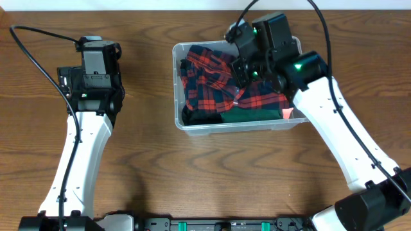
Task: Pack container
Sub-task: 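Press the plaid shirt down into the container with the right gripper, then push the plaid shirt's edges inward with the right gripper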
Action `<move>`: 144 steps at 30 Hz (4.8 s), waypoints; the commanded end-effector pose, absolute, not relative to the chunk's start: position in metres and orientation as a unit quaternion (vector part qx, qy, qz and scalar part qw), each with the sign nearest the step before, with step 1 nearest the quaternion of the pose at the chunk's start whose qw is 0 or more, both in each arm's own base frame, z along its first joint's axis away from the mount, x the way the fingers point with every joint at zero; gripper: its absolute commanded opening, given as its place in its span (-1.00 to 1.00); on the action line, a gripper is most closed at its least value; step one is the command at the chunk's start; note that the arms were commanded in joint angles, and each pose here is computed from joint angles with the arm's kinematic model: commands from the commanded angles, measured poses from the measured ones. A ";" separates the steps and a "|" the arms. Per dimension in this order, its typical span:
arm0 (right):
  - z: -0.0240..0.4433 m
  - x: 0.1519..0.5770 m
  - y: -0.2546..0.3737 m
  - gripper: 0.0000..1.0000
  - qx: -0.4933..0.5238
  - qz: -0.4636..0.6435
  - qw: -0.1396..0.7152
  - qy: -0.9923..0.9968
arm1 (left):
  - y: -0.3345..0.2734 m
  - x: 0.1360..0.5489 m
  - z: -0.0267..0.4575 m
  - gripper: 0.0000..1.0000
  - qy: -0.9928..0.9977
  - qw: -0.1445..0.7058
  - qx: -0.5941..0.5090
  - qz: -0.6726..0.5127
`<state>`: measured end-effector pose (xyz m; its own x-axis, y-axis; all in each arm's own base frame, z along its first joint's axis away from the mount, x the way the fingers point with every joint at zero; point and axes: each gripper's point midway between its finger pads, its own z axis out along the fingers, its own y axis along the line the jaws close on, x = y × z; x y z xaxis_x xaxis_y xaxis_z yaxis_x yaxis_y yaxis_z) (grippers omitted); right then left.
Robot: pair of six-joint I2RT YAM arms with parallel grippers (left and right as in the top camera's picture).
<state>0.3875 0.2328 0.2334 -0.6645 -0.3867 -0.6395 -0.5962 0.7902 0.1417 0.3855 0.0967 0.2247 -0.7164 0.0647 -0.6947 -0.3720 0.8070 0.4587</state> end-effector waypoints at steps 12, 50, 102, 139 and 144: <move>0.101 0.336 0.213 -0.97 -0.267 0.146 0.130 0.943 | 0.099 0.387 0.230 0.96 0.874 0.370 -0.093 0.302; 0.114 0.374 0.120 -0.98 -0.177 0.045 0.186 0.965 | 0.099 0.387 0.230 0.96 0.874 0.370 -0.093 0.302; 0.201 0.467 0.302 -0.98 -0.290 0.210 0.426 0.831 | 0.099 0.387 0.230 0.96 0.874 0.370 -0.093 0.302; 0.264 0.447 0.295 -0.97 -0.298 0.241 0.460 0.801 | 0.099 0.387 0.230 0.96 0.874 0.370 -0.093 0.302; 0.342 0.404 0.243 -0.93 -0.277 0.230 0.494 0.791 | 0.099 0.387 0.230 0.96 0.874 0.370 -0.093 0.302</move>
<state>0.4237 0.2692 0.2915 -0.4168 -0.2575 -0.8718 -0.6776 0.7272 0.1092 0.3854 0.0967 0.2246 -0.7169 0.0647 -0.6941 -0.3716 0.8070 0.4590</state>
